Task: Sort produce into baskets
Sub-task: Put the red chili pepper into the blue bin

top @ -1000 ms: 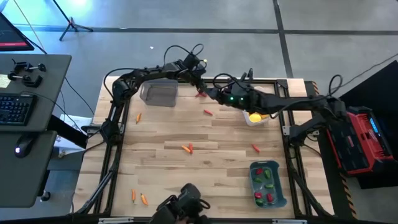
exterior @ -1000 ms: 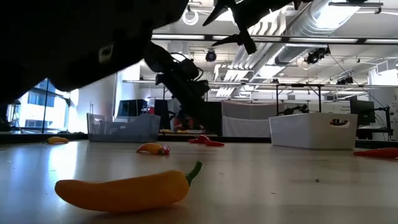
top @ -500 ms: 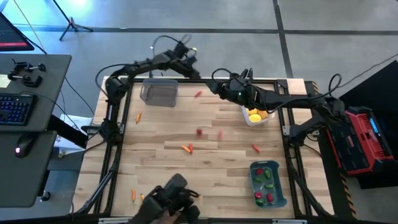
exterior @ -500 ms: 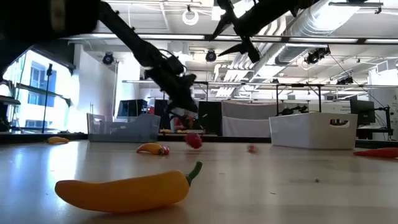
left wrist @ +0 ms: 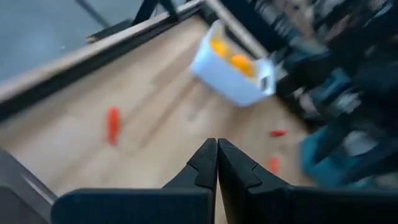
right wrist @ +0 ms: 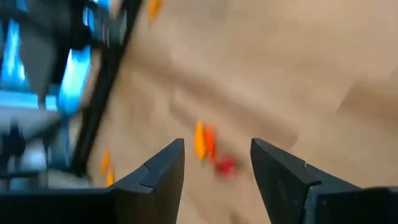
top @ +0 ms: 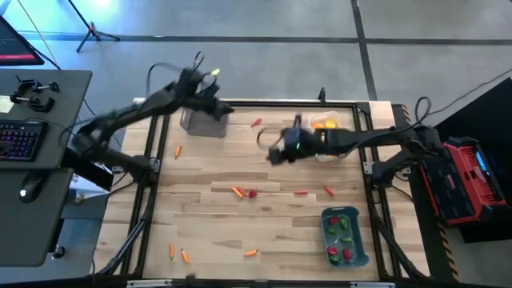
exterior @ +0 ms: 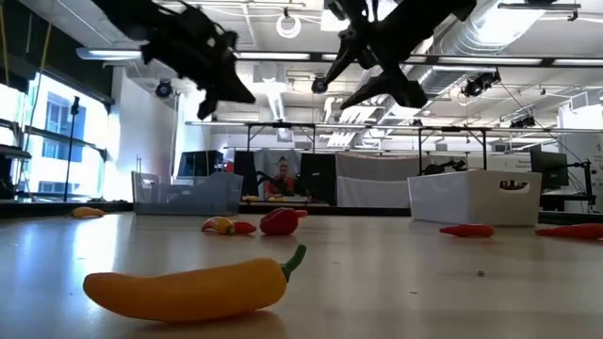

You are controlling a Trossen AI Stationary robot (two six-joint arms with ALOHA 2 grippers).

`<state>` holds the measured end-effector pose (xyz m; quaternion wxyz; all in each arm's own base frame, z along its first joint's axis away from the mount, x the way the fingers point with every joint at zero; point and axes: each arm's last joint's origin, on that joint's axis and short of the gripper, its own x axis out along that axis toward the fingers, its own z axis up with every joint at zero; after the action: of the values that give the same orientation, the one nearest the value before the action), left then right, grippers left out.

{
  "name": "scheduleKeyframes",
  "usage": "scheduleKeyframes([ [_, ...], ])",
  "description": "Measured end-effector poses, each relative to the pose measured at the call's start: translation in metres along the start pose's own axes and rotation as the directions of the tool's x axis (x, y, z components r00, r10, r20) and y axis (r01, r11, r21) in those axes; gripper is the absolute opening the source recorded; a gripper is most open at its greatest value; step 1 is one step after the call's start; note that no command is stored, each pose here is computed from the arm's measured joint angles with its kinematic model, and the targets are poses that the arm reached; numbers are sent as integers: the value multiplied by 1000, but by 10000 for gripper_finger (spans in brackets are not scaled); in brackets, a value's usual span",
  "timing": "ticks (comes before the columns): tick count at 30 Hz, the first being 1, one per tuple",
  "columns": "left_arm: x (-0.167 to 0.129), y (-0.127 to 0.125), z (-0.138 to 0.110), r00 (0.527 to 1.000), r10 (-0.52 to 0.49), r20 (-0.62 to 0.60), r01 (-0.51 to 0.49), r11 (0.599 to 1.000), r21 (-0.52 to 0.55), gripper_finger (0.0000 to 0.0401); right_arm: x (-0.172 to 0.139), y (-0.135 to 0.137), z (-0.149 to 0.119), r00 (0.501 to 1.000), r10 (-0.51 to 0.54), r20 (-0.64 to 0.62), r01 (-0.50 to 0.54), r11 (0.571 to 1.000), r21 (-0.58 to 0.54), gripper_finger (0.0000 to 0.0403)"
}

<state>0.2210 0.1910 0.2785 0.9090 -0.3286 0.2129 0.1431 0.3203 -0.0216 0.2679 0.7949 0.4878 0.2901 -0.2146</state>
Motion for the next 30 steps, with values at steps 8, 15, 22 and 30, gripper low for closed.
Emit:
scheduleKeyframes([
  [8,-66,-87,-66,963,-80,259,105,991,-83,0,68,19,-65,955,132,-268,-178,971,-157,174],
  [15,-101,-125,-83,910,-195,365,236,969,-69,0,106,34,-65,955,1,-296,-183,789,-587,174],
  [22,-103,-135,-90,908,-242,342,272,962,-40,0,127,39,-76,946,-211,-246,-233,83,-969,174],
  [30,-102,-135,-90,909,-241,339,266,963,-30,0,148,32,-72,933,-257,-251,-263,-14,-965,174],
])
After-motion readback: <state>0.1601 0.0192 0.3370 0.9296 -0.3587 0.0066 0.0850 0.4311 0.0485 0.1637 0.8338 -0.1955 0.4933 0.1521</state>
